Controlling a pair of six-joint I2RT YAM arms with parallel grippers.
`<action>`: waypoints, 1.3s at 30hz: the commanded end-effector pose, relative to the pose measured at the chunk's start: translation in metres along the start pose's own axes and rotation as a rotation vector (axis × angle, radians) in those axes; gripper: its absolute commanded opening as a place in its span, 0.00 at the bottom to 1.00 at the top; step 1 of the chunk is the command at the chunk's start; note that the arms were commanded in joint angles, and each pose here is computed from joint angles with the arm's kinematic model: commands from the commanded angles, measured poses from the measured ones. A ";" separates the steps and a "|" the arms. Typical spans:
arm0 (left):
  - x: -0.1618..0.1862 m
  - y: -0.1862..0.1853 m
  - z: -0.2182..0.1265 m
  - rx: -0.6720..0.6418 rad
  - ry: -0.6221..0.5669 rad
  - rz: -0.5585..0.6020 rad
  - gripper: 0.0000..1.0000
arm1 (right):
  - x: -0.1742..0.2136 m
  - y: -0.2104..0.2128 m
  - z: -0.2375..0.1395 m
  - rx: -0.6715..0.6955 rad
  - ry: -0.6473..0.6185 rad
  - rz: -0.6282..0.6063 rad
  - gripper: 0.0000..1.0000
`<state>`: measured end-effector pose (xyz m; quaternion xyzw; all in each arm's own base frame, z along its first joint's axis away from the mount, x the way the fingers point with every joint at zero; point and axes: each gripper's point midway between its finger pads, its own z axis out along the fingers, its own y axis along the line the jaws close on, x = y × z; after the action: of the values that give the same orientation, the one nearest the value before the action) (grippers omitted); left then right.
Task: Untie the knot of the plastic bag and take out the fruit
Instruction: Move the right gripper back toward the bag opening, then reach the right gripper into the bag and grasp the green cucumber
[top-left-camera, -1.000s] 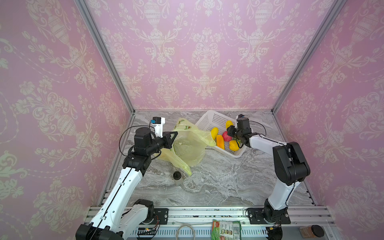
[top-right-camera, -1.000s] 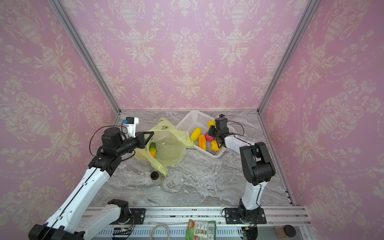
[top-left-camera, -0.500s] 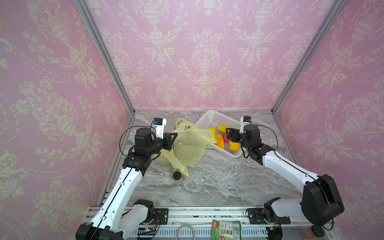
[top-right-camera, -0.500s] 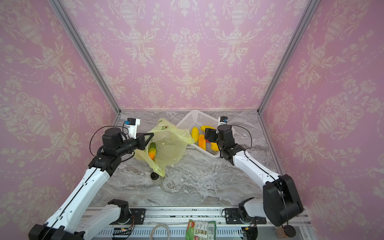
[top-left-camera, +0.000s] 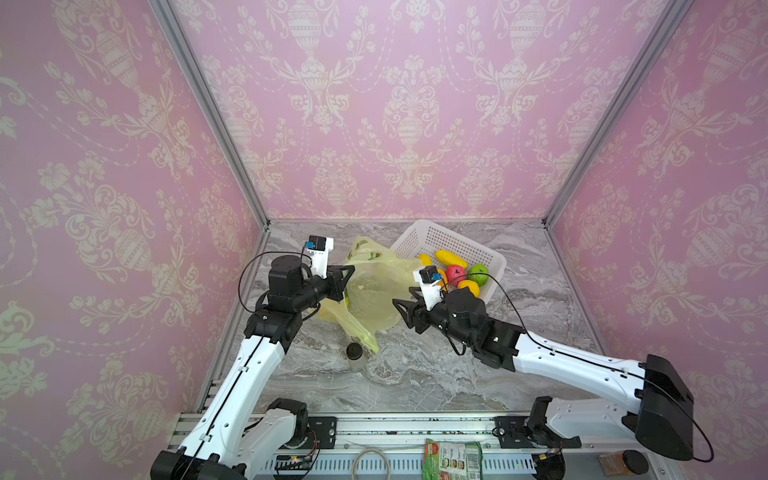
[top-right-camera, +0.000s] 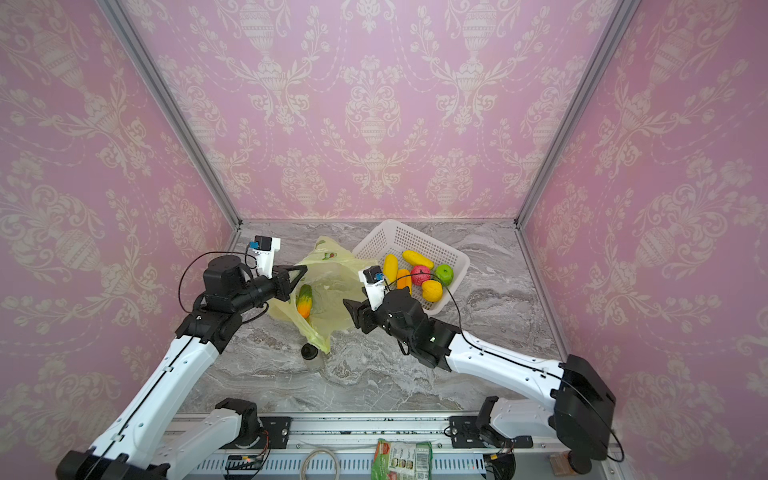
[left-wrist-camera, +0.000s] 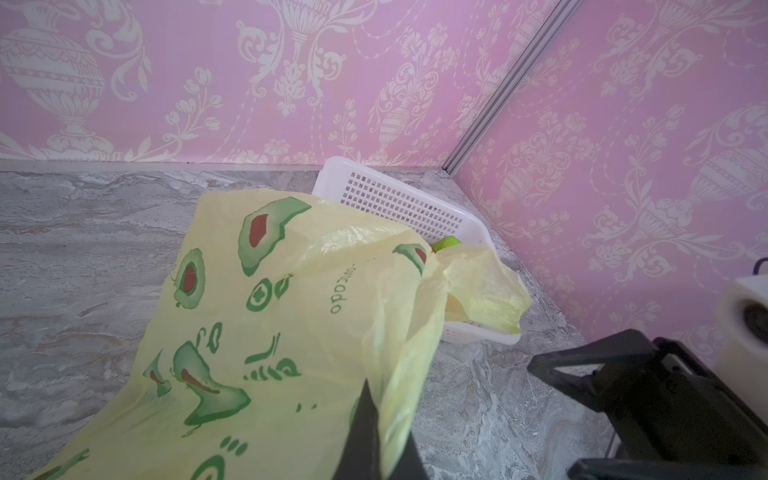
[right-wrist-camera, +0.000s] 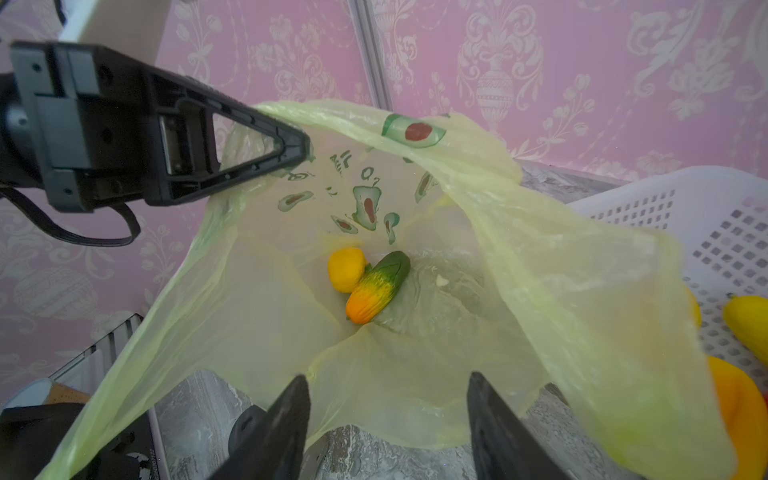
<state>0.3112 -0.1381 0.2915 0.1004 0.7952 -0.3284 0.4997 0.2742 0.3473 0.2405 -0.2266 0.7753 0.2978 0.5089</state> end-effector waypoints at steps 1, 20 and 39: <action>-0.001 -0.002 -0.004 0.013 -0.006 0.029 0.00 | -0.004 0.013 0.030 -0.040 0.020 0.035 0.57; -0.004 -0.009 -0.005 0.051 -0.021 0.015 0.00 | 0.083 0.004 0.209 0.049 0.227 0.196 0.76; -0.005 -0.010 -0.005 0.059 -0.028 0.009 0.00 | 0.136 -0.009 0.243 0.121 0.322 0.265 0.78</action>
<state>0.3092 -0.1400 0.2968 0.1094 0.7862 -0.3380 0.5057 0.3848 0.5052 0.0551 -0.1530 0.8743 0.2902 0.3577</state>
